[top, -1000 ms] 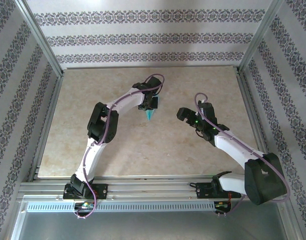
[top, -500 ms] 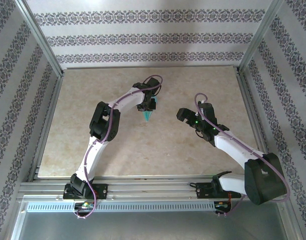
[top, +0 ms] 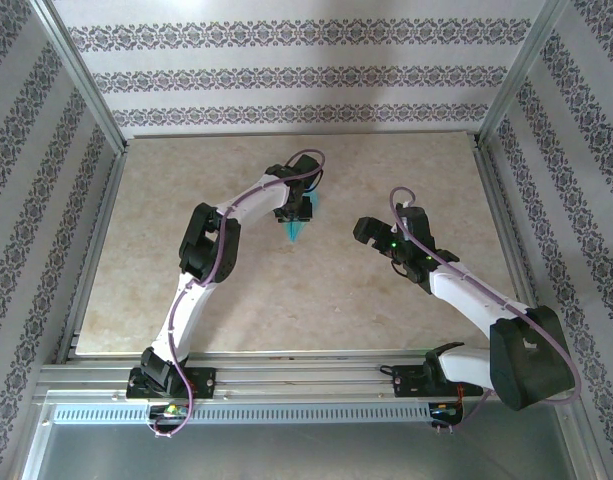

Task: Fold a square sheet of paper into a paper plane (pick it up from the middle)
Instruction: Move the paper plane to the top-center of the table, then reset both arms

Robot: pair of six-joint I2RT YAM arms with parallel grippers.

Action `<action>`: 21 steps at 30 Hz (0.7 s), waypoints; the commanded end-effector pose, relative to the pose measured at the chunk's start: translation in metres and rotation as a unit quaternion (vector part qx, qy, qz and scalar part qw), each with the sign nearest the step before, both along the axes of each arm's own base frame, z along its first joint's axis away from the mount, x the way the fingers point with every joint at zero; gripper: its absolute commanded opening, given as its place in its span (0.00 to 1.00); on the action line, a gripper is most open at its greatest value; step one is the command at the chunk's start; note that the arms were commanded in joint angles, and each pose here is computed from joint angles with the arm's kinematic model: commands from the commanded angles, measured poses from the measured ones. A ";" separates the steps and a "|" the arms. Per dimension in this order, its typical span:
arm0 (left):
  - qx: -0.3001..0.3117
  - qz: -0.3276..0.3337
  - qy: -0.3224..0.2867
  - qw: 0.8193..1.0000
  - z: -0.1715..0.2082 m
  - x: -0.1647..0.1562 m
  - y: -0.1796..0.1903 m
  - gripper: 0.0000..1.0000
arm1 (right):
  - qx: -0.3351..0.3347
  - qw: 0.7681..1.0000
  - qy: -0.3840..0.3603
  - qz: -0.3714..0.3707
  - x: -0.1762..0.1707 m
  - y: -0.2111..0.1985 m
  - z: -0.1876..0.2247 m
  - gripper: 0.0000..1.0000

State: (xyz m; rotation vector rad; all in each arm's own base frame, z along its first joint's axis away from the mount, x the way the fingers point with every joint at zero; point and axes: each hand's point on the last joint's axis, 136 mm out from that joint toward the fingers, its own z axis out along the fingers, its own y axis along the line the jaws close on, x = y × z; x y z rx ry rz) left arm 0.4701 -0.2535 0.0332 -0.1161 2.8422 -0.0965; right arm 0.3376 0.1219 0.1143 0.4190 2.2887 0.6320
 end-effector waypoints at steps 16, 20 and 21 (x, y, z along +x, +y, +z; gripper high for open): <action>0.038 0.092 -0.240 0.966 0.176 -0.052 0.132 0.79 | -0.185 0.968 -0.141 -0.099 0.025 -0.074 0.098 0.98; 0.074 0.162 -0.305 0.935 0.175 -0.085 0.203 0.94 | -0.256 0.941 -0.170 -0.144 0.022 -0.110 0.102 0.98; 0.086 0.177 -0.323 0.926 0.173 -0.094 0.219 0.97 | -0.266 0.937 -0.173 -0.149 0.021 -0.117 0.099 0.98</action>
